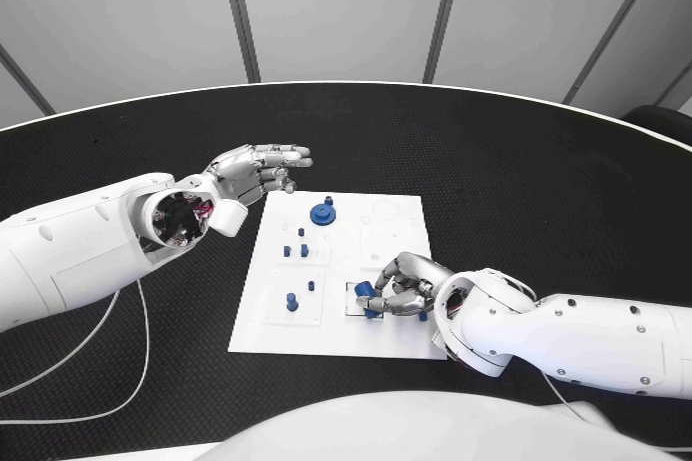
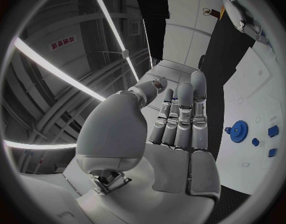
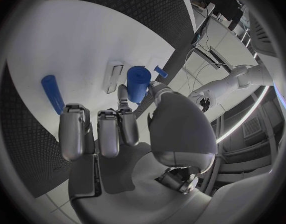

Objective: Assemble the parts on the task board

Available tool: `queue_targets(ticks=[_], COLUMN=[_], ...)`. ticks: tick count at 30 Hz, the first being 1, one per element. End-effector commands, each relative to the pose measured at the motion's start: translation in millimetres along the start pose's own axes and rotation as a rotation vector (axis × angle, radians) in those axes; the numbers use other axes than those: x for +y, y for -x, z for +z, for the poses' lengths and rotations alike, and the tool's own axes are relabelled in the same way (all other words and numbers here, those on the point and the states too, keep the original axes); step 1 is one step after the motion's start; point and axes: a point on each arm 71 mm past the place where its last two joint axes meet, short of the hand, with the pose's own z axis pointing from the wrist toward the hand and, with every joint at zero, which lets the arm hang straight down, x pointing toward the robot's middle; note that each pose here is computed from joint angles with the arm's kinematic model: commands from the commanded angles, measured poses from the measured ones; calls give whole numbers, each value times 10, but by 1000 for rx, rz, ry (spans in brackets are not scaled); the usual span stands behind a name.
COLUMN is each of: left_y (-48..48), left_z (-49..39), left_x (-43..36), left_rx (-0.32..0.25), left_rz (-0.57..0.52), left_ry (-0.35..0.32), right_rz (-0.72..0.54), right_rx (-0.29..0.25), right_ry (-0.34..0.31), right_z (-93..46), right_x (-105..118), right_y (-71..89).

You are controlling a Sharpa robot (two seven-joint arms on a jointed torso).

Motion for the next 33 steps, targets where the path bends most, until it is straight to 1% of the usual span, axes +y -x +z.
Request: queue_targets(ticks=[1, 12, 18, 33], left_y=[-1, 1, 3, 17], left_z=[2, -1, -3, -14], left_x=[0, 0, 0, -3], left_rx=[0, -1, -2, -7], left_rz=[0, 0, 0, 1], left_ry=[0, 1, 2, 2], right_rz=[-2, -6, -7, -13], right_rx=[8, 11, 13, 13], right_ry=[4, 1, 1, -29], right_z=[47, 134, 148, 149], right_x=[35, 52, 64, 0], right_y=[-29, -53, -62, -37])
